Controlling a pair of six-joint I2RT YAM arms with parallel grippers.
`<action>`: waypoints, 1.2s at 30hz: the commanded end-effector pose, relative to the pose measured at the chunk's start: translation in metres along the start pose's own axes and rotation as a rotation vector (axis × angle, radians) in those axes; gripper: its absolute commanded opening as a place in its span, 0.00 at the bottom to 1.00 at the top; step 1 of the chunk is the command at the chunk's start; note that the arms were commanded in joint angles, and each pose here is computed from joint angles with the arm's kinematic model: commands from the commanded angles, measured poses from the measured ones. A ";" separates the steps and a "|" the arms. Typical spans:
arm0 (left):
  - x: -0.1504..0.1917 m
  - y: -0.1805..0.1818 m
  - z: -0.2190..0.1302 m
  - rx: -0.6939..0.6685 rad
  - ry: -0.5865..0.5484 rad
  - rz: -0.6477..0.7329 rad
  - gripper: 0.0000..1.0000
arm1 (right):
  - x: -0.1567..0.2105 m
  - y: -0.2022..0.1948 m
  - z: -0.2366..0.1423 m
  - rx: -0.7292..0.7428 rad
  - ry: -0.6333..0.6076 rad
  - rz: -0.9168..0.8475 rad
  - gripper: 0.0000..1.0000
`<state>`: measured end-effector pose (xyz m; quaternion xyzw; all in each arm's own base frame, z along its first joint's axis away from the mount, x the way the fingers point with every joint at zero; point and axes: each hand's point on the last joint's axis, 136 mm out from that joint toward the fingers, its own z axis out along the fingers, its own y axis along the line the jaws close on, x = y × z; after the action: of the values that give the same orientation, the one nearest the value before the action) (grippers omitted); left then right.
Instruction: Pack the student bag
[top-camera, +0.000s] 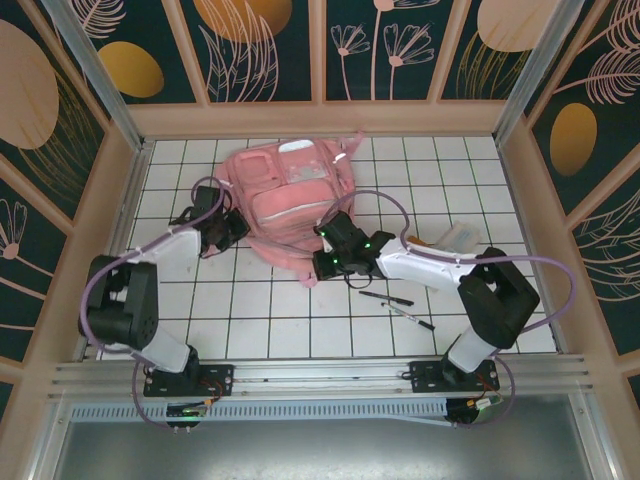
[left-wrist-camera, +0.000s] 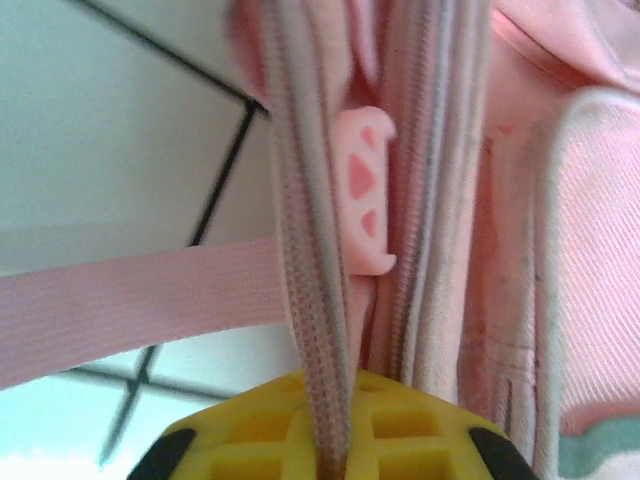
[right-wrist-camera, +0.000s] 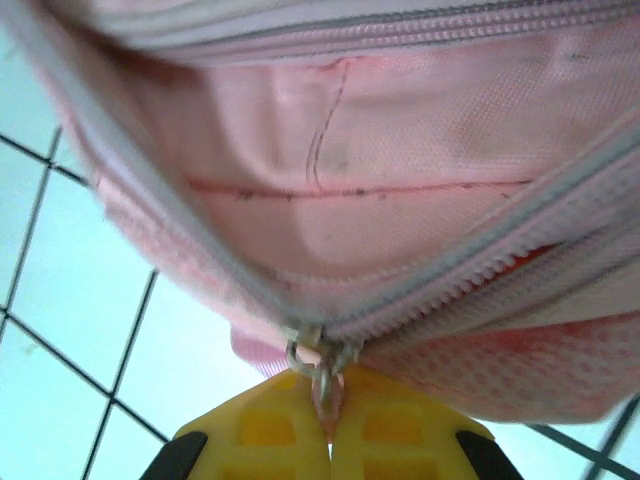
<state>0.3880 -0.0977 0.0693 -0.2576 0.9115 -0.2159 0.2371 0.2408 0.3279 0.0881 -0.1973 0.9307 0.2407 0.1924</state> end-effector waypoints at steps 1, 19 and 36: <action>-0.071 0.018 0.002 -0.086 -0.136 -0.008 0.25 | 0.007 0.024 -0.003 -0.083 0.047 -0.075 0.00; 0.059 0.031 -0.071 0.095 0.001 -0.280 0.49 | -0.020 0.145 0.030 -0.413 -0.029 -0.249 0.00; 0.059 0.083 -0.054 -0.135 -0.104 -0.306 0.06 | -0.016 0.139 0.036 -0.284 -0.033 -0.306 0.00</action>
<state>0.2825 -0.0720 0.0531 -0.4095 0.8584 -0.2280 0.2086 0.1978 0.4585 0.0984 -0.3360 0.8558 0.3480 0.1833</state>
